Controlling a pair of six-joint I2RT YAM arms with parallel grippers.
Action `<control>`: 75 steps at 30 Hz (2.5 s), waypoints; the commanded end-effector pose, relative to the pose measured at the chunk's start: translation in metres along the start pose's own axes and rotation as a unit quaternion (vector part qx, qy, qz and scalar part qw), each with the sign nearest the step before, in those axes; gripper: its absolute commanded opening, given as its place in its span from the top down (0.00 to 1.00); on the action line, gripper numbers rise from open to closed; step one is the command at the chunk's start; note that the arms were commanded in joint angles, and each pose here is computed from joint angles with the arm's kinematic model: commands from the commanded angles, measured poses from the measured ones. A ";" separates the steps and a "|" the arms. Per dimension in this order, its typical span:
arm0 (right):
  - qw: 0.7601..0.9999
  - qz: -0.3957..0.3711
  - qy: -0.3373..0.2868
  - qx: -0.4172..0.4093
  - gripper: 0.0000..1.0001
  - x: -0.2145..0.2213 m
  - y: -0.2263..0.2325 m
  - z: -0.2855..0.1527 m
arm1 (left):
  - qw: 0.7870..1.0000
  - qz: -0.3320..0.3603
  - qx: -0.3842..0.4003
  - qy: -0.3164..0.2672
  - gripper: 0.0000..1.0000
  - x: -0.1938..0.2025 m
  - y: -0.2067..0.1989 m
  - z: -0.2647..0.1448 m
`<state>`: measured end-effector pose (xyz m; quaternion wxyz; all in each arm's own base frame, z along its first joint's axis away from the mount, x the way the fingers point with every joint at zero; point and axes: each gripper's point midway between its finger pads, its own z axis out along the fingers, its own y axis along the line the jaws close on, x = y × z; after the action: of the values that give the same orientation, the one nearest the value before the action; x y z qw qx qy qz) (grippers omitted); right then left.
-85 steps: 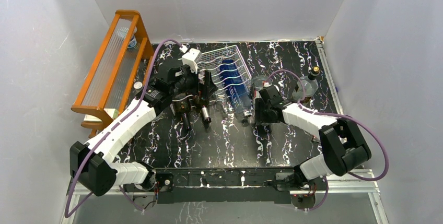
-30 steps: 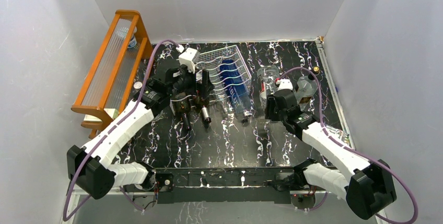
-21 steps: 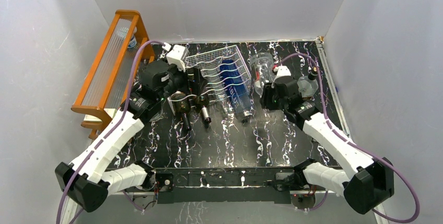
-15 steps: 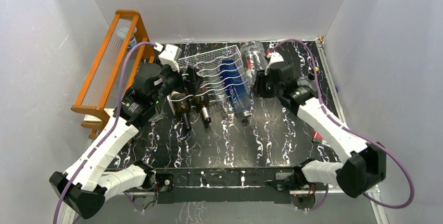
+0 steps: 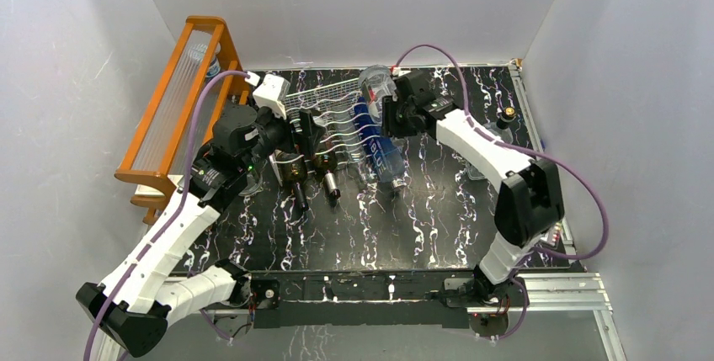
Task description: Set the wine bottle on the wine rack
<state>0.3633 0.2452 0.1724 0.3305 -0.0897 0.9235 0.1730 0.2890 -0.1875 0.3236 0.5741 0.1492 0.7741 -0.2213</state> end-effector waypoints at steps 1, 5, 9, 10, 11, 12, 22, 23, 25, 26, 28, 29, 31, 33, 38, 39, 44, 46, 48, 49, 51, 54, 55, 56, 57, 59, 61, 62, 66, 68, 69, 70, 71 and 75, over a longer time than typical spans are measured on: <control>0.986 -0.013 -0.157 -0.045 1.00 -0.107 0.038 -0.030 | 1.000 0.003 0.006 -0.027 0.02 -0.021 -0.003 -0.011; 0.988 -0.012 -0.150 -0.035 1.00 -0.111 0.037 -0.016 | 1.000 0.003 0.007 -0.022 0.02 -0.018 -0.003 -0.009; 0.992 -0.012 -0.127 -0.025 1.00 -0.106 0.034 0.006 | 1.000 0.006 0.008 -0.019 0.02 -0.018 -0.003 -0.008; 0.992 -0.011 -0.126 -0.020 1.00 -0.106 0.033 0.008 | 1.000 0.007 0.008 -0.019 0.02 -0.018 -0.003 -0.009; 0.992 -0.012 -0.124 -0.017 1.00 -0.106 0.032 0.010 | 1.000 0.008 0.008 -0.018 0.02 -0.018 -0.003 -0.009; 0.992 -0.011 -0.122 -0.014 1.00 -0.105 0.031 0.011 | 1.000 0.008 0.008 -0.017 0.02 -0.018 -0.003 -0.009; 0.995 -0.004 -0.096 0.024 0.79 -0.097 0.017 0.019 | 1.000 0.006 0.013 -0.012 0.02 -0.014 -0.005 -0.006; 0.995 -0.004 -0.096 0.029 0.71 -0.096 0.016 0.019 | 1.000 0.006 0.013 -0.012 0.02 -0.015 -0.005 -0.006; 0.995 -0.004 -0.099 0.033 0.58 -0.097 0.014 0.017 | 1.000 0.006 0.013 -0.010 0.02 -0.014 -0.005 -0.005; 0.994 -0.003 -0.100 0.035 0.53 -0.098 0.013 0.015 | 1.000 0.007 0.013 -0.010 0.02 -0.014 -0.005 -0.005; 0.994 -0.005 -0.105 0.036 0.44 -0.099 0.012 0.011 | 1.000 0.007 0.012 -0.009 0.02 -0.014 -0.004 -0.005; 0.993 -0.005 -0.109 0.039 0.41 -0.100 0.011 0.007 | 1.000 0.007 0.012 -0.008 0.02 -0.013 -0.004 -0.005; 0.992 -0.003 -0.117 0.049 0.34 -0.102 0.008 0.001 | 1.000 0.008 0.012 -0.007 0.02 -0.013 -0.004 -0.005; 0.991 -0.002 -0.123 0.051 0.26 -0.103 0.007 -0.007 | 1.000 0.009 0.012 -0.006 0.02 -0.012 -0.004 -0.005; 0.990 -0.001 -0.136 0.048 0.21 -0.106 0.008 -0.024 | 1.000 0.011 0.012 -0.004 0.02 -0.012 -0.004 -0.002; 0.988 0.000 -0.145 0.044 0.21 -0.110 0.010 -0.034 | 1.000 0.011 0.011 -0.004 0.02 -0.013 -0.004 -0.002; 0.982 -0.003 -0.187 0.033 0.21 -0.121 0.012 -0.082 | 1.000 0.011 0.013 -0.005 0.02 -0.013 -0.005 -0.002; 0.973 -0.003 -0.222 0.055 0.21 -0.123 0.000 -0.122 | 1.000 0.009 0.015 -0.006 0.02 -0.013 -0.005 -0.002; 0.964 -0.006 -0.248 0.092 0.19 -0.120 -0.017 -0.156 | 1.000 0.008 0.020 -0.009 0.02 -0.014 -0.007 -0.002; 0.949 -0.009 -0.270 0.160 0.15 -0.116 -0.045 -0.190 | 1.000 0.007 0.024 -0.013 0.02 -0.015 -0.009 -0.002; 0.925 -0.009 -0.271 0.266 0.07 -0.103 -0.092 -0.225 | 0.999 0.003 0.032 -0.012 0.02 -0.014 -0.011 0.001; 0.902 0.010 -0.269 0.338 0.03 -0.093 -0.133 -0.248 | 0.999 0.002 0.035 -0.008 0.02 -0.011 -0.012 0.002; 0.898 0.016 -0.267 0.350 0.02 -0.090 -0.142 -0.251 | 0.999 0.002 0.034 -0.006 0.02 -0.011 -0.012 0.002; 0.895 0.023 -0.266 0.357 0.02 -0.090 -0.149 -0.253 | 0.999 0.002 0.035 -0.006 0.02 -0.010 -0.012 0.003; 0.893 0.033 -0.264 0.364 0.02 -0.088 -0.159 -0.255 | 0.999 0.001 0.035 -0.005 0.02 -0.010 -0.012 0.002; 0.889 0.055 -0.254 0.376 0.02 -0.082 -0.179 -0.253 | 0.999 0.001 0.034 -0.005 0.02 -0.009 -0.012 0.003; 0.893 0.076 -0.237 0.375 0.02 -0.070 -0.195 -0.244 | 0.999 0.001 0.035 -0.004 0.02 -0.009 -0.012 0.003; 0.896 0.083 -0.228 0.373 0.03 -0.064 -0.201 -0.238 | 0.999 0.001 0.036 -0.003 0.02 -0.008 -0.013 0.004; 0.904 0.112 -0.198 0.362 0.11 -0.037 -0.209 -0.218 | 0.999 -0.001 0.038 -0.002 0.02 -0.008 -0.013 0.006; 0.916 0.114 -0.190 0.335 0.15 -0.030 -0.207 -0.206 | 0.999 -0.001 0.040 0.000 0.02 -0.008 -0.014 0.008; 0.920 0.115 -0.189 0.325 0.18 -0.029 -0.205 -0.202 | 0.999 -0.001 0.042 0.000 0.02 -0.009 -0.015 0.009; 0.923 0.114 -0.187 0.317 0.20 -0.030 -0.203 -0.200 | 0.999 -0.001 0.042 0.000 0.02 -0.010 -0.015 0.009; 0.924 0.114 -0.185 0.313 0.22 -0.030 -0.203 -0.197 | 0.999 -0.001 0.042 -0.001 0.02 -0.011 -0.015 0.010; 0.926 0.110 -0.182 0.311 0.31 -0.033 -0.205 -0.192 | 0.999 -0.001 0.044 -0.001 0.02 -0.011 -0.016 0.010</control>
<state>0.3230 -0.0213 0.2598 0.4471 0.1495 0.8756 -0.1055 0.2930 -0.2045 0.3087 0.5452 0.1755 0.7840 -0.2393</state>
